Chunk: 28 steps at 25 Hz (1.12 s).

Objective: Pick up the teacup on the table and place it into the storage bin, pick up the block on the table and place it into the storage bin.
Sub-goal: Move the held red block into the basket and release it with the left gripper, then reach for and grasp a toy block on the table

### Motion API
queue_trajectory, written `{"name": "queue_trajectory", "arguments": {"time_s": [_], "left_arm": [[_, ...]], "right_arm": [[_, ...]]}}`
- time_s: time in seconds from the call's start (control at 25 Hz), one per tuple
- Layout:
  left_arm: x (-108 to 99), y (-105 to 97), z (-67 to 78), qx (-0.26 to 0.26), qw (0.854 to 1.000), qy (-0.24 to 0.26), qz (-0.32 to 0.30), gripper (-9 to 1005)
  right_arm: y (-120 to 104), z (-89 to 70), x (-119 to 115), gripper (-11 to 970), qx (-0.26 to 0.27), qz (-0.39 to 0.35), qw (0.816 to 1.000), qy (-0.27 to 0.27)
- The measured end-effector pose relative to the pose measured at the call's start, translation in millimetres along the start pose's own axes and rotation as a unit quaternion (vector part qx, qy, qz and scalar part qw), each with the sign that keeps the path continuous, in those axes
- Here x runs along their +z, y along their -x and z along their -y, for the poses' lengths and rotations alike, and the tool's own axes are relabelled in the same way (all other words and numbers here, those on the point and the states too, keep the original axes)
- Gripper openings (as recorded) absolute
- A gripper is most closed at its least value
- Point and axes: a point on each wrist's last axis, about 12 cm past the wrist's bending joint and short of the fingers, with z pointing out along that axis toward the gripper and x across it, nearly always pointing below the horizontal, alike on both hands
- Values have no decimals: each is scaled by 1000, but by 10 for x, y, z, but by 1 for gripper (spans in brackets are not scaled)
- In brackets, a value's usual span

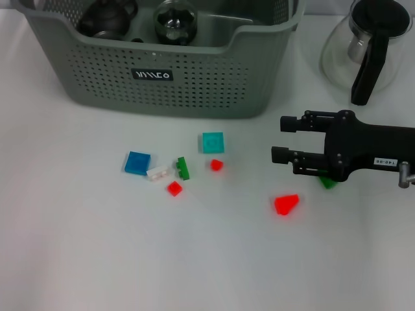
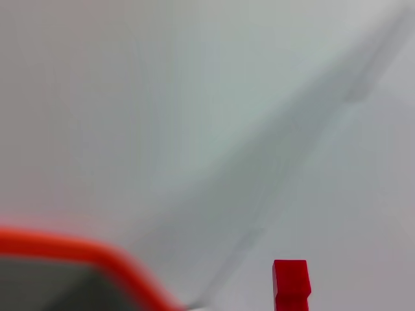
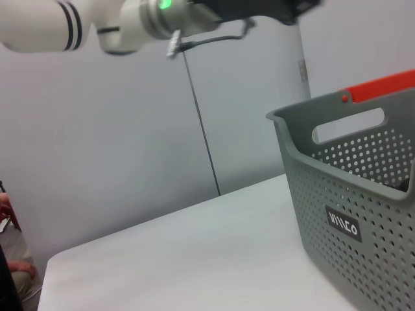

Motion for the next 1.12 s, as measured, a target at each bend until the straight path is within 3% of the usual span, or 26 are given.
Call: {"name": "queue_trajectory", "arguments": {"time_s": [0.16, 0.32, 0.6, 0.76, 0.84, 0.96, 1.04, 1.12], "left_arm": [[156, 187, -185, -12, 988, 140, -63, 293], [371, 277, -249, 32, 954, 259, -150, 307], [789, 188, -237, 108, 898, 344, -252, 330], [930, 103, -226, 135, 881, 361, -275, 343], [953, 106, -195, 136, 885, 357, -266, 365], [881, 146, -116, 124, 907, 334, -223, 422], [735, 157, -52, 111, 934, 296, -168, 459], [554, 122, 19, 100, 963, 227, -103, 497]], "right_arm": [[3, 2, -2, 675, 0, 2, 1000, -1], [7, 3, 0, 675, 0, 1, 1000, 0], [20, 6, 13, 674, -2, 1, 1000, 2], [20, 10, 10, 674, -2, 1, 1000, 0], [18, 11, 8, 674, -2, 1, 1000, -1], [16, 10, 8, 674, -1, 1, 1000, -1], [13, 10, 7, 674, -1, 1, 1000, -1], [6, 9, 10, 674, 1, 2, 1000, -1]]}}
